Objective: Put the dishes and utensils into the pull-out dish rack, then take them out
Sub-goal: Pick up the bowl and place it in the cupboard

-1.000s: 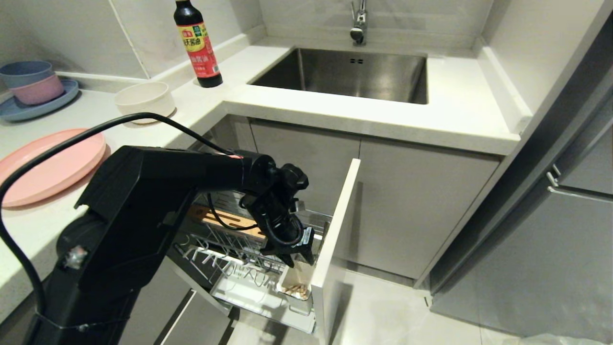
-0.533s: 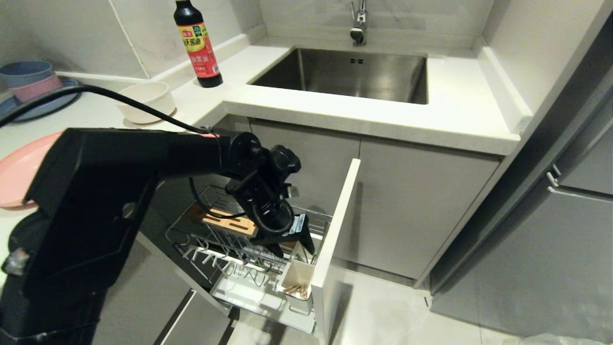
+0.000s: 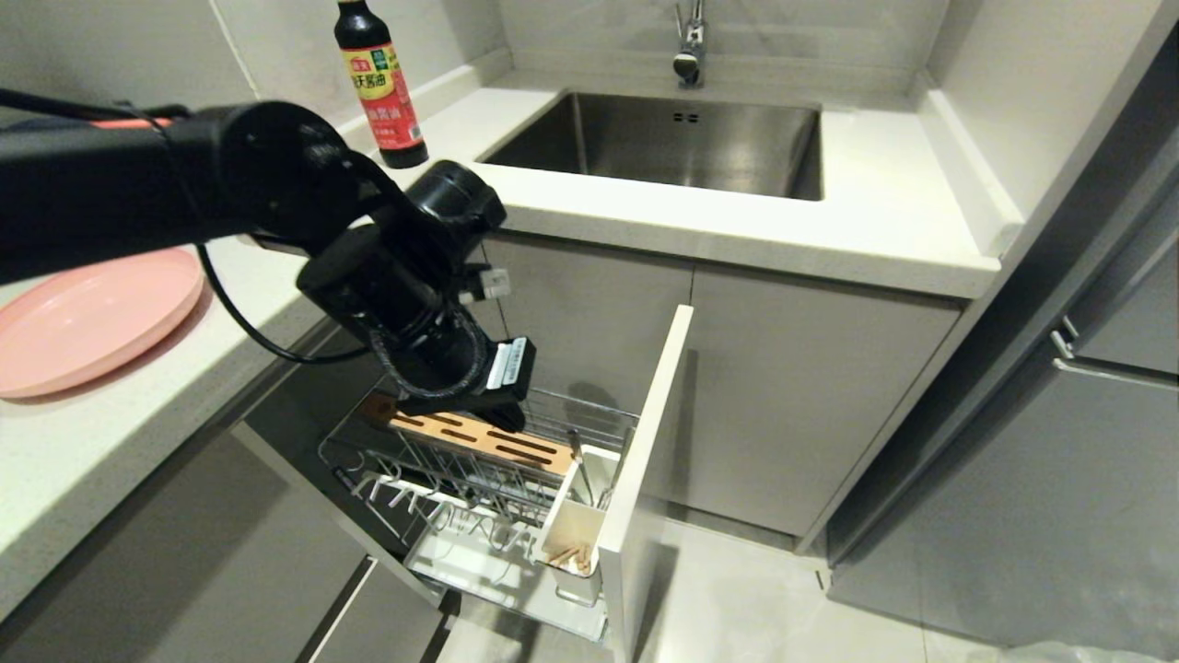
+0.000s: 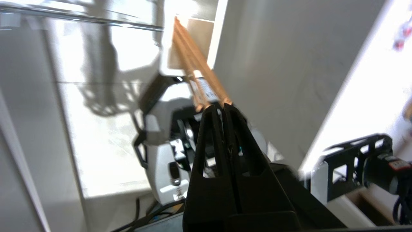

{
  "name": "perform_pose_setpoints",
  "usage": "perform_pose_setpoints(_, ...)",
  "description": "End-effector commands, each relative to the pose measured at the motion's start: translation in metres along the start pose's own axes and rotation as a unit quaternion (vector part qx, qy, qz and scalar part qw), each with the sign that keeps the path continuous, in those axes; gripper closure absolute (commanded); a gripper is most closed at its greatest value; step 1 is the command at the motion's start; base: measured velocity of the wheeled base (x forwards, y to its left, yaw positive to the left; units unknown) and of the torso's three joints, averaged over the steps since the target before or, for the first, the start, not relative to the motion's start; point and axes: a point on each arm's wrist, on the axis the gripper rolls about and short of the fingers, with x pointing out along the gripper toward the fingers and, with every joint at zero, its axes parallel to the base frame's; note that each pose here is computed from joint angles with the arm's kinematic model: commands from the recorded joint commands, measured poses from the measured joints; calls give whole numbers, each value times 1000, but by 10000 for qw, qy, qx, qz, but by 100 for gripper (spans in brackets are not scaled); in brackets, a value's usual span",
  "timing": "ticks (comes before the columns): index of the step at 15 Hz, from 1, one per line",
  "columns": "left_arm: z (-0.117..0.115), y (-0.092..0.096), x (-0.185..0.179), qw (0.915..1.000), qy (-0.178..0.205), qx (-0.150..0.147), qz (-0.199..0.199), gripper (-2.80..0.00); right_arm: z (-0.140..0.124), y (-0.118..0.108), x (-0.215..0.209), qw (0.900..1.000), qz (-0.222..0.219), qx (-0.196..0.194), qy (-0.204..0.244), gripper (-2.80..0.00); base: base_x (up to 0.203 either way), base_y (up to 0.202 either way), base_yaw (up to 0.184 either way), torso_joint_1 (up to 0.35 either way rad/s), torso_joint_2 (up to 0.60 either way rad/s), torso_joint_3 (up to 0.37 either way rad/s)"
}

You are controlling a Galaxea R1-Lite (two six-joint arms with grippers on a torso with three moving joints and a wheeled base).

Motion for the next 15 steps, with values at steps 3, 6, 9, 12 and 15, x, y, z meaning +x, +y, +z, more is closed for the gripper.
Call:
perform_pose_setpoints(3, -28, 11, -89, 9922, -1204, -89, 321, 0, 0, 0, 0, 10000, 3, -1, 5, 0, 0, 0, 0, 0, 0, 0)
perform_pose_setpoints(6, -41, 34, -134, 9768, -1987, -349, 717, 0, 0, 0, 0, 10000, 6, 0, 6, 0, 0, 0, 0, 0, 0, 0)
perform_pose_setpoints(9, -46, 58, -162, 9605, -2532, -507, 1034, 0, 0, 0, 0, 10000, 6, 0, 9, 0, 0, 0, 0, 0, 0, 0)
perform_pose_setpoints(12, -41, 82, -181, 9371, -3144, -536, 1418, 0, 0, 0, 0, 10000, 7, 0, 1, 0, 0, 0, 0, 0, 0, 0)
perform_pose_setpoints(15, -34, 97, -192, 9191, -3559, -493, 1616, 0, 0, 0, 0, 10000, 6, 0, -1, 0, 0, 0, 0, 0, 0, 0)
